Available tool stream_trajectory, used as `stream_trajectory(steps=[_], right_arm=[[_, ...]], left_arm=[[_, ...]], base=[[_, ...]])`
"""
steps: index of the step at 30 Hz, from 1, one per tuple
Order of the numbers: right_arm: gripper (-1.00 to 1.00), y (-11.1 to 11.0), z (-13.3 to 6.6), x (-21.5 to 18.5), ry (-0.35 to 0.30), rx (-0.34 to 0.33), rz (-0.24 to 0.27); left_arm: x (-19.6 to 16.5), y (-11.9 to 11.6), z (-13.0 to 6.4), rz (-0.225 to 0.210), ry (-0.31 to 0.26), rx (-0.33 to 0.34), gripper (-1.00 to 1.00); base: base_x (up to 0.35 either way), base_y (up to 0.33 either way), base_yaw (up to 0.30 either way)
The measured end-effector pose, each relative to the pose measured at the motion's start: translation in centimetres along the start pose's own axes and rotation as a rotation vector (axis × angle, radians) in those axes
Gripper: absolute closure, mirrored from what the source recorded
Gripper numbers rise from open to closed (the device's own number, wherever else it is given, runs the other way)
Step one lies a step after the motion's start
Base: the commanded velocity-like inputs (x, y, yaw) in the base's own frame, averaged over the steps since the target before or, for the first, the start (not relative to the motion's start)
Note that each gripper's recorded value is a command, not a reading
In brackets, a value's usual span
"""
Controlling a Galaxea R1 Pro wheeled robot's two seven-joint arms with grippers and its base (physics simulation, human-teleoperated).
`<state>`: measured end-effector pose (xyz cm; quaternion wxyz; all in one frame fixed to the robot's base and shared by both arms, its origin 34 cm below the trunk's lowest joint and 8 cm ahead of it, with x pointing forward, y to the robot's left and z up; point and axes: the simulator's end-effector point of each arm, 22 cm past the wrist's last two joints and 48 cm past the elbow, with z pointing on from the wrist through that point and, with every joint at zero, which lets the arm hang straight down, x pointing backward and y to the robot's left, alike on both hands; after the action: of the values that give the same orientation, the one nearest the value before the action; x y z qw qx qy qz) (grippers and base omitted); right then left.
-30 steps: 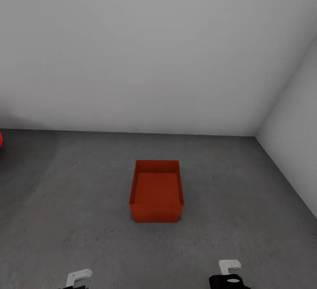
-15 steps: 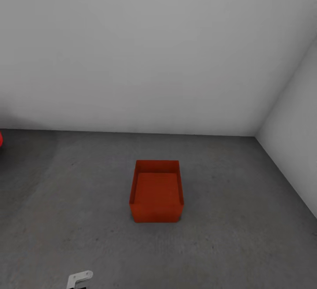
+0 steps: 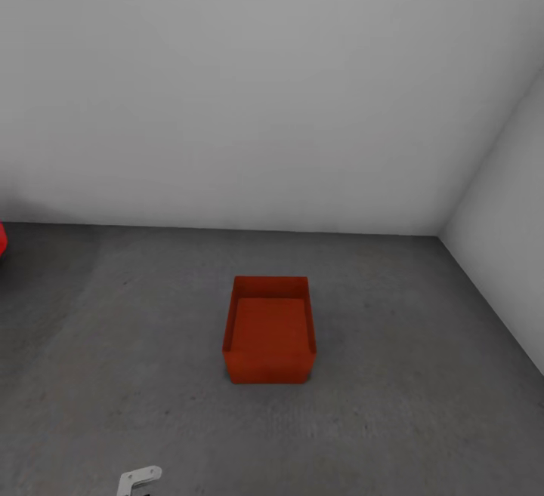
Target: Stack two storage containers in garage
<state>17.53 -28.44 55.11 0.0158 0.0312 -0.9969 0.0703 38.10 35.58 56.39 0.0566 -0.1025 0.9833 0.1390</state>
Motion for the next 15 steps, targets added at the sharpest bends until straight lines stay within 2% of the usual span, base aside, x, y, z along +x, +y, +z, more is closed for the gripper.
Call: stream_trajectory(steps=[6, 15], right_arm=[[-1.00, 1.03, -0.08, -0.39, -0.011, -0.048, -0.005], [-1.00, 1.05, -0.20, -0.59, -0.030, -0.054, -0.007]], left_arm=[[-0.39, -0.02, -0.19, -0.004, -0.009, 0.002, -1.00], [-0.99, -0.05, -0.49, -0.007, -0.023, 0.004, -1.00]], base=[[0.000, 0.000, 0.075], [0.000, 0.000, 0.041]])
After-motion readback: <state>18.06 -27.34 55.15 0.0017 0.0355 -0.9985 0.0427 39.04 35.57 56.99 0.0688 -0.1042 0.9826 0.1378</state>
